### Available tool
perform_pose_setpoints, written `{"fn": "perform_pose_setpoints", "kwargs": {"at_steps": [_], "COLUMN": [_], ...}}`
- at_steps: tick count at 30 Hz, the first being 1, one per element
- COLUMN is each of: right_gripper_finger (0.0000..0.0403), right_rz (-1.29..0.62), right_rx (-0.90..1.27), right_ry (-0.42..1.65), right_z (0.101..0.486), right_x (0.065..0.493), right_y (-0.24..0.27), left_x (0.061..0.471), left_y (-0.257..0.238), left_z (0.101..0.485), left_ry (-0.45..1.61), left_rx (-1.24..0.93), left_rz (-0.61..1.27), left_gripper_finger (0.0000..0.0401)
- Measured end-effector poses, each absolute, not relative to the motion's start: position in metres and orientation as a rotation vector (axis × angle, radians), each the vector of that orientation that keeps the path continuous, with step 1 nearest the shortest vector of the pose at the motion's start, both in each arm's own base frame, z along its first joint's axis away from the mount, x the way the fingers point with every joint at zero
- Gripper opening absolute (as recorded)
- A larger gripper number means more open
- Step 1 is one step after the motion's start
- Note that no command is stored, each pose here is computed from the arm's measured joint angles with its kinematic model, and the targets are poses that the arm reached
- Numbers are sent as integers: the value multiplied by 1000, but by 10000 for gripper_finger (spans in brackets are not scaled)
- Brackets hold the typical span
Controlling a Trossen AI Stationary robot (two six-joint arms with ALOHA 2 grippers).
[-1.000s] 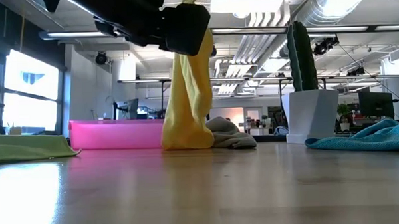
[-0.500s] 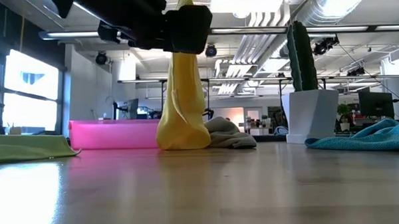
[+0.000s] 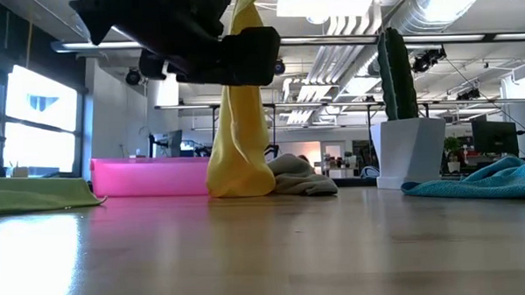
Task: Fold microfiber towels
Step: Fold the yellow towel on the table
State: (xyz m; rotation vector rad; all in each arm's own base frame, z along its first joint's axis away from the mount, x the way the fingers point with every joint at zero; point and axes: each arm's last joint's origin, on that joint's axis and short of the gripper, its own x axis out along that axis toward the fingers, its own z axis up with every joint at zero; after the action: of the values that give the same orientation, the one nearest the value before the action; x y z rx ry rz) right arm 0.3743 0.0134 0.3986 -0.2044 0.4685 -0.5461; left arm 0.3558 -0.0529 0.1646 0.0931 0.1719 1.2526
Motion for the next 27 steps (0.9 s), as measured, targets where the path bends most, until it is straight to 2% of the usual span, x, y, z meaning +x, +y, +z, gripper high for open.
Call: {"fn": "perform_pose_setpoints", "kwargs": {"at_steps": [12,15,20,24,27], "right_gripper_finger": [0,0,0,0,0], "right_rz": [-548,-548,-544,-492,-381], "right_rx": [-208,-208,-230,-262,-247], "right_ry": [470,471,530,655,766], "right_z": [398,398,393,383,375], "right_x": [374,374,372,365,360], "right_y": [12,12,12,13,15], "left_x": [341,342,341,337,333], "left_y": [-42,-43,-48,-56,-65], "left_z": [123,118,120,136,153], "left_ry": [362,368,383,427,465], "left_rx": [-110,-112,-34,15,34], "left_rz": [1196,1194,1182,1123,1050], "left_gripper_finger": [140,108,14,13,3]}}
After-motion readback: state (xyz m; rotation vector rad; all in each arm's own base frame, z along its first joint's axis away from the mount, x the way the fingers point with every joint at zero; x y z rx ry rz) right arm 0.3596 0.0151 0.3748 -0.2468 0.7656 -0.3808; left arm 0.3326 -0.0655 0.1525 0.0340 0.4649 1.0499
